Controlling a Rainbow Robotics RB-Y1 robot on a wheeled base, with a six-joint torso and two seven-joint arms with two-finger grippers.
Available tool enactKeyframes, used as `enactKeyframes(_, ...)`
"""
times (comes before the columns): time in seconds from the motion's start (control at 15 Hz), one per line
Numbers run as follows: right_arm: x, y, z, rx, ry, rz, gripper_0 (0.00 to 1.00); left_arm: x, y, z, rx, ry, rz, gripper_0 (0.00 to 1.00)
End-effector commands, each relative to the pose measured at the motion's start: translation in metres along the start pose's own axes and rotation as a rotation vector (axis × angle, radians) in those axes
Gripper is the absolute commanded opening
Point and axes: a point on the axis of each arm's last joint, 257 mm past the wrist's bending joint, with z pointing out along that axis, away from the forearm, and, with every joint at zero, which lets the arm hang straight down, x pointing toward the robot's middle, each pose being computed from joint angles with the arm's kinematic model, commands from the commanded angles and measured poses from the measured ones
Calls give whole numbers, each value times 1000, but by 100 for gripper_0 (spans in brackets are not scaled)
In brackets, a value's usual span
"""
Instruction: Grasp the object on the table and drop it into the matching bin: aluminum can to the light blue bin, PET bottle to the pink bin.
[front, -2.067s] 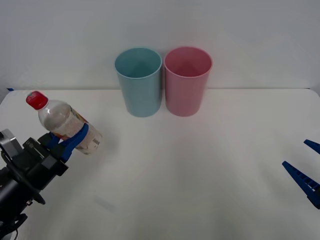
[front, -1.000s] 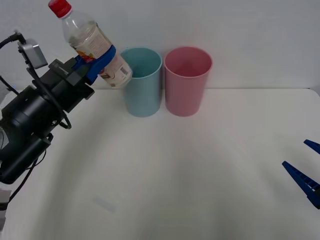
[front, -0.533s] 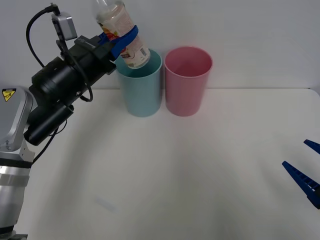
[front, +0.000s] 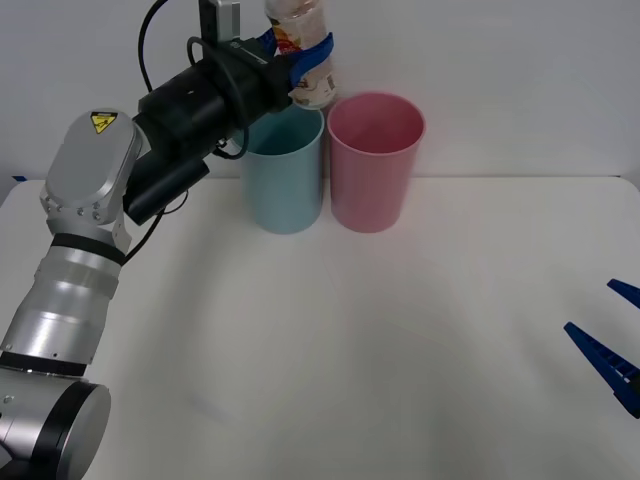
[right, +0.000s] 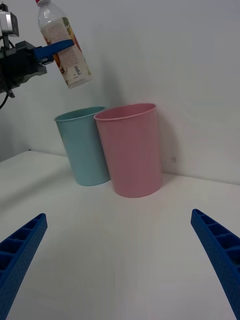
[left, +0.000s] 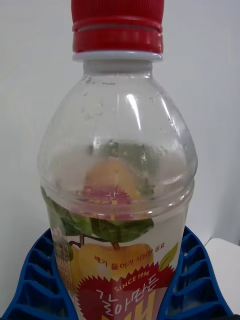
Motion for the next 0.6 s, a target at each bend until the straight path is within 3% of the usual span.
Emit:
enactKeyframes(0.07,0,0,0,0,0,0,100,8,-5,29,-1,34,26,0)
enactKeyframes(0.33,0,0,0,0,0,0,100,18,-15,69,-36,66,75,0)
enactKeyframes(0.6,0,0,0,0,0,0,100,23,-36,96,-63,79,104,0)
